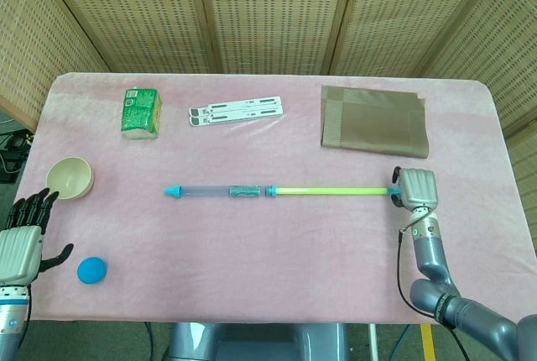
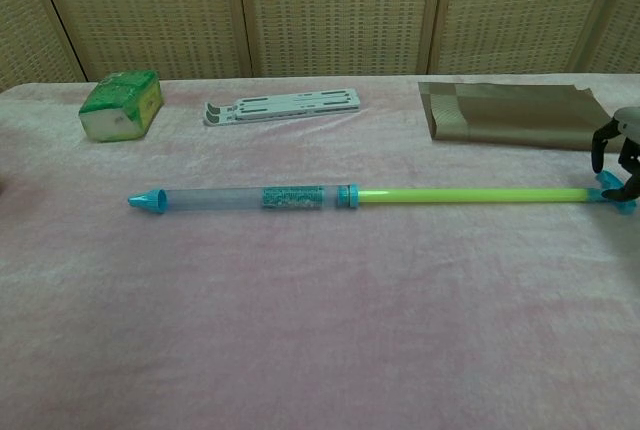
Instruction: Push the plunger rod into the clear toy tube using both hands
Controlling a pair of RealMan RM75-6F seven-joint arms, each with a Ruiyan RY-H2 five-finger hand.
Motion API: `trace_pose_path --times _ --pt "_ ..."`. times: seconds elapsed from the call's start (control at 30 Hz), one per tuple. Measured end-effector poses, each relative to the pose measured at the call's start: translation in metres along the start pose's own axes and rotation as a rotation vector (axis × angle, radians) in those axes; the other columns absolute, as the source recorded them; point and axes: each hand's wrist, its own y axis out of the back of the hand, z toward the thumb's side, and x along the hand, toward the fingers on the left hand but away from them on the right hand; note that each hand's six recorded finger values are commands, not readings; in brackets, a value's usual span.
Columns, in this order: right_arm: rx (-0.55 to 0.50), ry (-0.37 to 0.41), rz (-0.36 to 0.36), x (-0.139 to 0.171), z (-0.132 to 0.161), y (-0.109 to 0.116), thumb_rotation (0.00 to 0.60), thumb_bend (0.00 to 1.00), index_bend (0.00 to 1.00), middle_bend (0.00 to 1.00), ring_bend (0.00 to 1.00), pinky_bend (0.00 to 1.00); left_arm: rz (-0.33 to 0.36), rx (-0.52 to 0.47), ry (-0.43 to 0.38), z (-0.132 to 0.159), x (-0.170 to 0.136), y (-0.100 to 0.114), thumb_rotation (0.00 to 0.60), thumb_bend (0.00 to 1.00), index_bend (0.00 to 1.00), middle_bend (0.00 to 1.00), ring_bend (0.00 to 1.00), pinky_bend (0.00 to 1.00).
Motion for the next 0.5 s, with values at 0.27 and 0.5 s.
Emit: trace_pose_path --times 0.27,0.5 --pt "0.014 -0.010 0.021 -0.009 0.002 -0.008 0.600 0.53 0.52 0.96 0.95 0.56 -0.004 -0.002 0.006 -0.001 0.002 -0.001 0.600 0.25 0.00 0.00 0.00 0.00" --pt "0.029 -0.019 0.052 -0.011 0.002 -0.017 0.600 0.56 0.52 0.96 0.95 0.56 -0.014 -0.002 0.004 -0.001 0.003 -0.003 0.600 0.25 0.00 0.00 0.00 0.00"
